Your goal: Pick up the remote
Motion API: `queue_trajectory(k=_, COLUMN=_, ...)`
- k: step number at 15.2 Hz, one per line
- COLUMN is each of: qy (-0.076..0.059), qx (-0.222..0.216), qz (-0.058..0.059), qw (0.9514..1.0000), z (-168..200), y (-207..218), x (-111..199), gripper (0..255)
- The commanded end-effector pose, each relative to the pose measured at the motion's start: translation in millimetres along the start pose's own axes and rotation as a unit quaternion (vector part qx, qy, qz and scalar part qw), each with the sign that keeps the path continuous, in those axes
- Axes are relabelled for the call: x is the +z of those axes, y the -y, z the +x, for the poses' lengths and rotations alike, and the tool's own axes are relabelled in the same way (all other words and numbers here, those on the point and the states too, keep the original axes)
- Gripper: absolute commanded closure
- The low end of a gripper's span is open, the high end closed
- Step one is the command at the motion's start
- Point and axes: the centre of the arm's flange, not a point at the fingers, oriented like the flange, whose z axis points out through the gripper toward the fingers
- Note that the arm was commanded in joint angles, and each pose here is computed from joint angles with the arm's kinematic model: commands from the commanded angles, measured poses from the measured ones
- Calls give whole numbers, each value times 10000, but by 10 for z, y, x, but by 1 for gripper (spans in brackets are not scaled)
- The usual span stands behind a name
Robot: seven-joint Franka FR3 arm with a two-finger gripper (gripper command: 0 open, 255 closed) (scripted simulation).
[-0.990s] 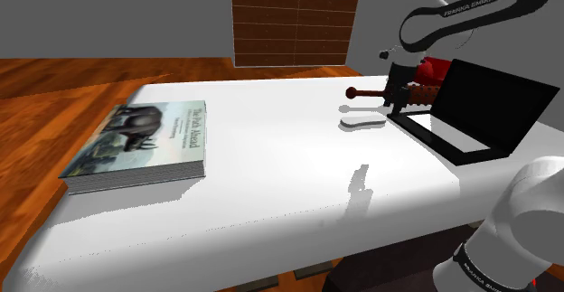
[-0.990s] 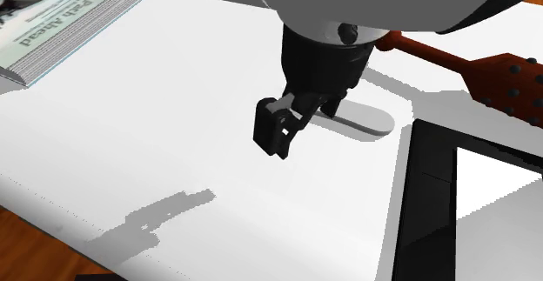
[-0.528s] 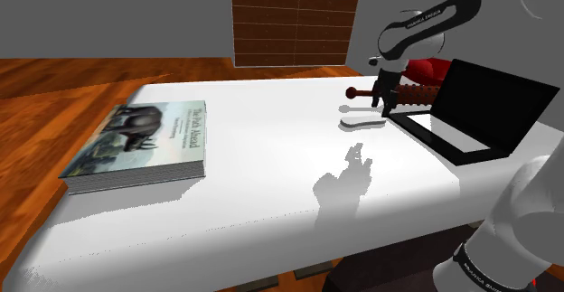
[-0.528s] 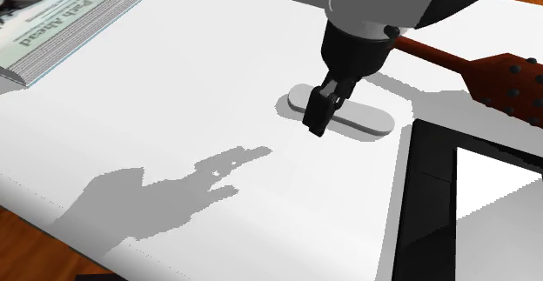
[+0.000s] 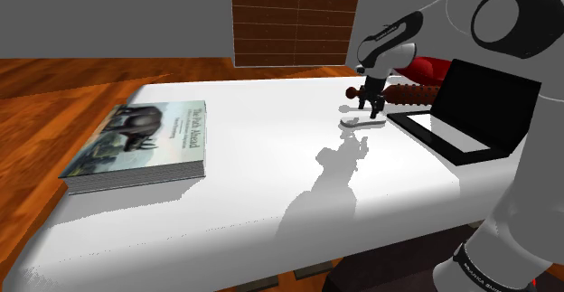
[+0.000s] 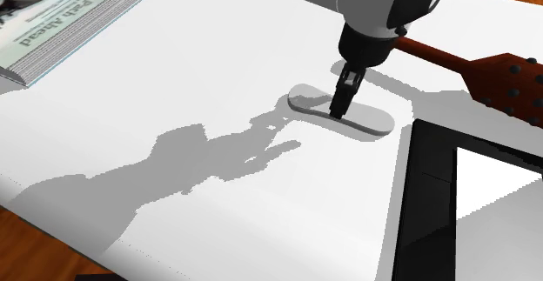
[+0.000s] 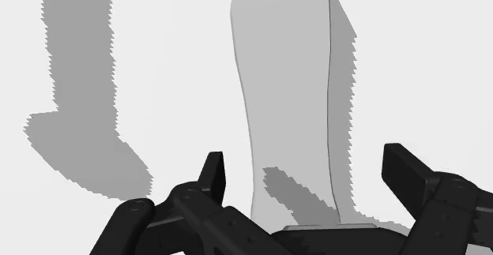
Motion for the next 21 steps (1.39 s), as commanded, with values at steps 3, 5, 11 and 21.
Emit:
queue_trajectory(k=3, qy=-4, qx=-38, qz=-4, qw=10000, z=5, y=-36, x=215, gripper=0)
queue_trajectory(k=5, qy=-4, qx=-38, qz=-4, qw=10000, z=4, y=-38, x=320, gripper=0)
queue_trajectory(k=11, qy=-4, qx=-37, qz=-4, qw=10000, z=-3, y=-41, x=357, gripper=255)
queue_trajectory(k=21, qy=-4, qx=-38, qz=-4, qw=10000, z=6, y=-34, x=140, gripper=255)
